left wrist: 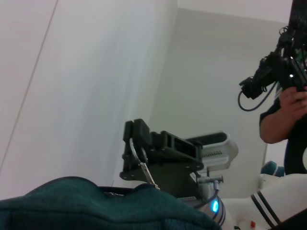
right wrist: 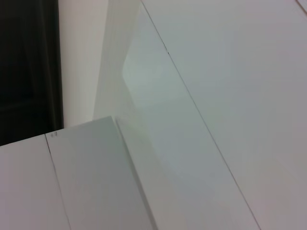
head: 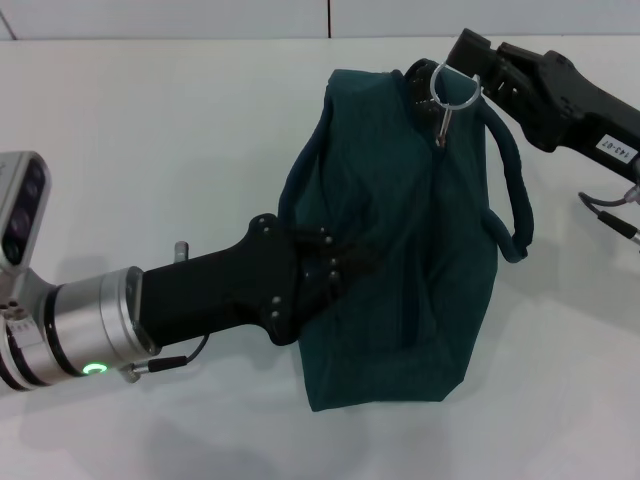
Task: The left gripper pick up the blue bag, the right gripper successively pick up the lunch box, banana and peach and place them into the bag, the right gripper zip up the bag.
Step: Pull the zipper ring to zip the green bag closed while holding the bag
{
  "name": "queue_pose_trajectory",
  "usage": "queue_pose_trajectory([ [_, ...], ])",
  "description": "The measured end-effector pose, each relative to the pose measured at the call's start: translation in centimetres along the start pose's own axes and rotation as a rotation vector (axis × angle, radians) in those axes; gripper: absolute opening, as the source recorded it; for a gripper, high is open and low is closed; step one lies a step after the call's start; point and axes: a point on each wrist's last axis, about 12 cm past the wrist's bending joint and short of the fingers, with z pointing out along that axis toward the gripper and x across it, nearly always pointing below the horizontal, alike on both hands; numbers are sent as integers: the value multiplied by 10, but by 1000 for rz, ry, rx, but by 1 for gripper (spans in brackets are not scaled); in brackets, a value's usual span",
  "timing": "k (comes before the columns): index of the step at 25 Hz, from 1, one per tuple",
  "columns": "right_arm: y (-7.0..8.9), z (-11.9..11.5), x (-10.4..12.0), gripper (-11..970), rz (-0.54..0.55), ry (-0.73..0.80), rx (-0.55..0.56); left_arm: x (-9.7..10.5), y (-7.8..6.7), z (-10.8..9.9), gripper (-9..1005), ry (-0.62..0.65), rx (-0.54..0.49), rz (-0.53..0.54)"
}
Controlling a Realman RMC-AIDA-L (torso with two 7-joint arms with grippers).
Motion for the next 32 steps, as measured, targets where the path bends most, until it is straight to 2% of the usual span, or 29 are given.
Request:
queue_pose_trajectory([
  [12, -3, 3, 0, 2, 0, 15, 14, 1, -4, 1, 47, 16, 47, -6],
  [23, -2, 0, 1, 1, 19, 10, 18, 0, -4, -1, 47, -1, 28, -4],
  [30, -2, -25, -17, 2, 141, 1, 7, -1, -3, -2, 47, -11, 14, -3],
  [32, -6, -32, -28, 63, 224, 17, 7, -1, -3, -2, 47, -13, 13, -2],
])
